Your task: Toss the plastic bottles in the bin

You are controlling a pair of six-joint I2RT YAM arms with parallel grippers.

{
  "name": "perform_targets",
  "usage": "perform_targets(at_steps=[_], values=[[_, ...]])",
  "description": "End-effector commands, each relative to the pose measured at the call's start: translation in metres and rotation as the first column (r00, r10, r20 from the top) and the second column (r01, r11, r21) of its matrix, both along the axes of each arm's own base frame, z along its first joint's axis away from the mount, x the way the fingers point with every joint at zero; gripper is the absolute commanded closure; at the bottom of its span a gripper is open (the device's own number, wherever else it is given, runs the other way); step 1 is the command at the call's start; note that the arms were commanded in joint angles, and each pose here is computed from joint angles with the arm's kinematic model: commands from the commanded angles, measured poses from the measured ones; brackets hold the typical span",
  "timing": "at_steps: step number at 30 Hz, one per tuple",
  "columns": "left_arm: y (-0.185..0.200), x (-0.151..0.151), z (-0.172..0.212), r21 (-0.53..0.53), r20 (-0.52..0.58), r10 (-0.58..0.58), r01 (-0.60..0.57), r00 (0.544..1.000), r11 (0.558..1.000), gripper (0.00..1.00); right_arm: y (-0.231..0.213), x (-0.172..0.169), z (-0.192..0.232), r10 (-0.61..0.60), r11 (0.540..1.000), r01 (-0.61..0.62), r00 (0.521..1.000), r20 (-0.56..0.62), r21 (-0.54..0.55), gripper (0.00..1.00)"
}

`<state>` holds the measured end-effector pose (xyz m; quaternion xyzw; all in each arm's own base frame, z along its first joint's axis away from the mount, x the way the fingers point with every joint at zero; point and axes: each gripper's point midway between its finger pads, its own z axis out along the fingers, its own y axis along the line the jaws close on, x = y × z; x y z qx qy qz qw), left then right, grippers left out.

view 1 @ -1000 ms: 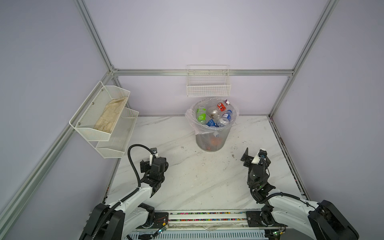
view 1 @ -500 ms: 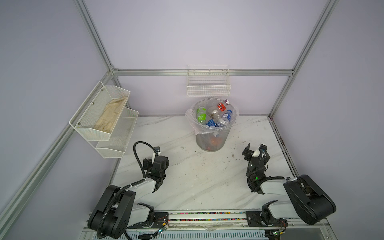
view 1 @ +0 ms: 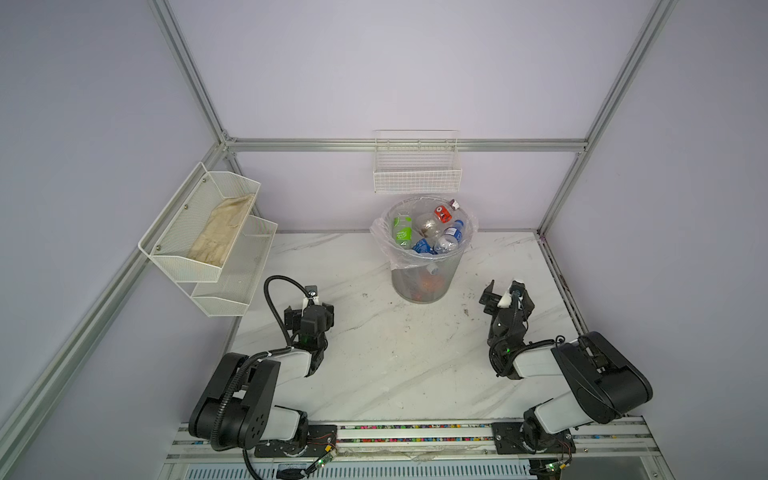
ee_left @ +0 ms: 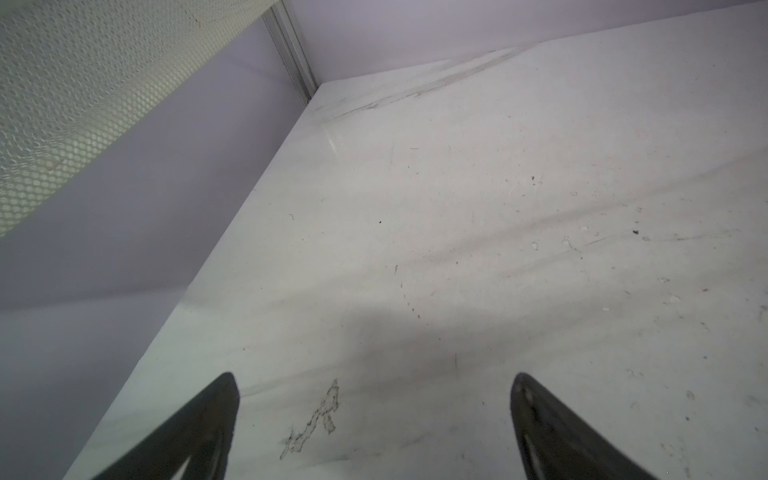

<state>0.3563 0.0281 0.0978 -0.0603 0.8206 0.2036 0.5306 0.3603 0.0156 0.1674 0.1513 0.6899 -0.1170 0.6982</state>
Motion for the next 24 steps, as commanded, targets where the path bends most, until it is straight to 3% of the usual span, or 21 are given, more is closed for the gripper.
perform_targets(at_steps=[1,5,8,14,19,24], values=[[-0.005,0.031,0.042,-0.003,0.156,-0.028,0.028,0.987,1.000,0.00,-0.007,-0.002,0.014,-0.004,1.000,0.006,0.998,0.055,-0.027,0.03],[-0.006,0.033,0.040,0.013,0.218,-0.053,0.052,0.975,0.999,0.00,-0.010,-0.006,0.013,-0.013,1.000,0.017,0.989,0.146,-0.024,0.03],[0.006,0.018,0.042,-0.015,0.291,0.012,-0.008,0.957,1.000,0.00,-0.011,0.000,0.001,0.002,1.000,-0.001,0.986,0.166,-0.010,0.03],[0.000,0.006,0.051,0.007,0.372,-0.027,0.026,0.928,1.000,0.00,0.006,0.011,-0.010,0.141,0.989,-0.134,0.981,0.130,-0.061,0.03],[-0.004,0.000,0.049,0.002,0.374,-0.041,0.043,0.927,0.999,0.00,0.000,0.033,-0.017,0.134,0.991,-0.131,0.987,0.084,-0.041,0.02],[-0.012,-0.005,0.048,0.021,0.386,-0.090,0.089,0.918,0.996,0.00,0.006,0.045,-0.019,0.224,0.974,-0.222,0.974,0.047,-0.050,0.02]])
